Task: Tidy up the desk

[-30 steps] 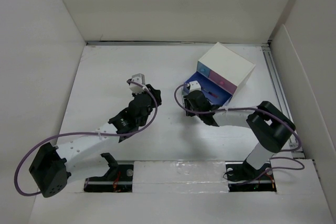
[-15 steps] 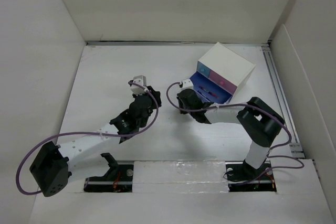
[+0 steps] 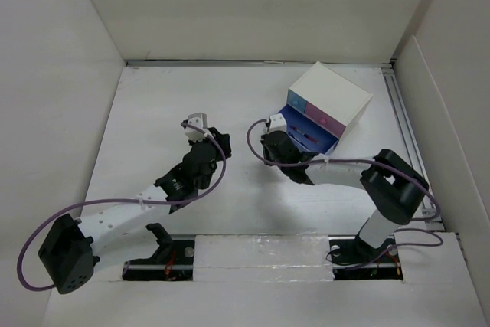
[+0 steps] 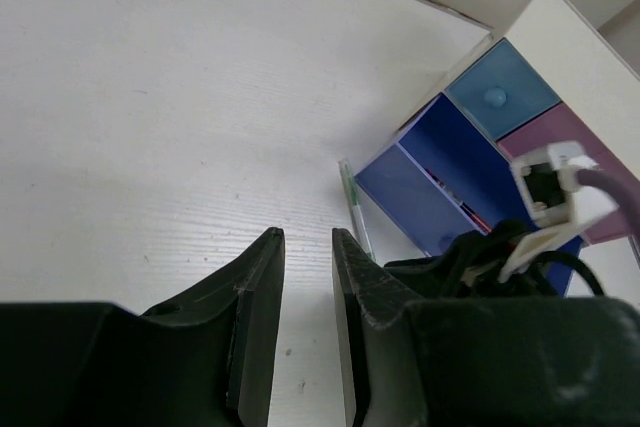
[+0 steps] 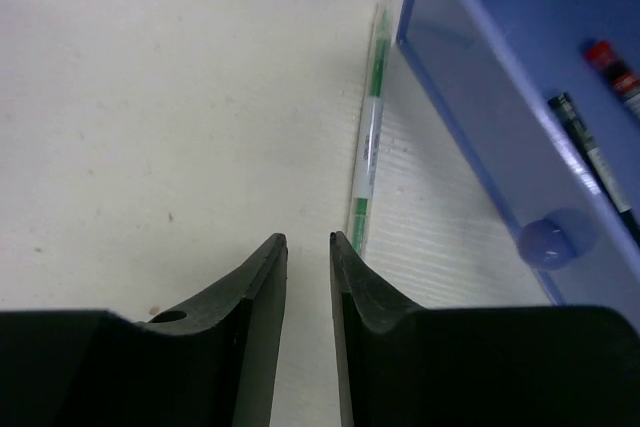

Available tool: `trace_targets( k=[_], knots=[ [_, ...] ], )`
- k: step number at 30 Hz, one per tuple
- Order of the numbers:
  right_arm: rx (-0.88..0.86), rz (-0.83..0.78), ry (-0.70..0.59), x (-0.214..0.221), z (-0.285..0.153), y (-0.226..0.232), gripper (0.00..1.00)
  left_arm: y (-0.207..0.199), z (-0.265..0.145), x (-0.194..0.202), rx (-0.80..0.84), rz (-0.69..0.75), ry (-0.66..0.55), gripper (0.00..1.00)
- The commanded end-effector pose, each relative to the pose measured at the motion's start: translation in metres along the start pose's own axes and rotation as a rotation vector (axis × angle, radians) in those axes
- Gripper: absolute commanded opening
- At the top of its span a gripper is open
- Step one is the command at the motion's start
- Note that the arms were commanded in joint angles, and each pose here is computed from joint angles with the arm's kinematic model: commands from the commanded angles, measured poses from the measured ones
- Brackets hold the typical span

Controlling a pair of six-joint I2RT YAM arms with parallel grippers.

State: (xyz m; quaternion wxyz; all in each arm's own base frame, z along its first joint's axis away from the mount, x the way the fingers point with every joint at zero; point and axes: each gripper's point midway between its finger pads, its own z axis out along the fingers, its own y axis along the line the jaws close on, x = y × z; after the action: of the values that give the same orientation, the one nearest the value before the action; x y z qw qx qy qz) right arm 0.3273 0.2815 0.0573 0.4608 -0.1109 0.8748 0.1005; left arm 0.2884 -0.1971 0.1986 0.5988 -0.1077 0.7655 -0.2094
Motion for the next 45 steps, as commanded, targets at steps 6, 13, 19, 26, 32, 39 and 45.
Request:
trace_targets(
  k=[6,13,19,26,32,39,45],
  knots=[
    [0.015,-0.009,-0.019,-0.015,0.002,-0.004,0.31,0.000,0.000,-0.014,-0.004,-0.018,-0.052,0.22],
    [0.029,-0.009,0.028,0.007,0.015,-0.009,0.31,-0.001,0.001,-0.012,0.001,-0.014,-0.047,0.21],
    [0.002,-0.011,0.060,0.019,0.020,-0.004,0.26,0.000,0.001,-0.012,-0.002,-0.012,-0.046,0.21],
    [-0.006,0.007,0.002,0.001,0.007,-0.001,0.00,0.000,0.002,-0.010,-0.005,-0.010,-0.045,0.21],
    [-0.017,0.006,-0.187,-0.079,-0.047,-0.011,0.00,-0.002,0.004,-0.007,0.002,-0.003,-0.031,0.21],
    [0.127,0.016,-0.178,-0.096,-0.065,-0.074,0.00,-0.007,0.007,0.001,0.024,0.007,-0.003,0.22],
    [0.209,0.042,-0.128,-0.083,-0.061,-0.113,0.00,-0.022,0.017,0.019,0.075,0.025,0.059,0.26]
  ],
)
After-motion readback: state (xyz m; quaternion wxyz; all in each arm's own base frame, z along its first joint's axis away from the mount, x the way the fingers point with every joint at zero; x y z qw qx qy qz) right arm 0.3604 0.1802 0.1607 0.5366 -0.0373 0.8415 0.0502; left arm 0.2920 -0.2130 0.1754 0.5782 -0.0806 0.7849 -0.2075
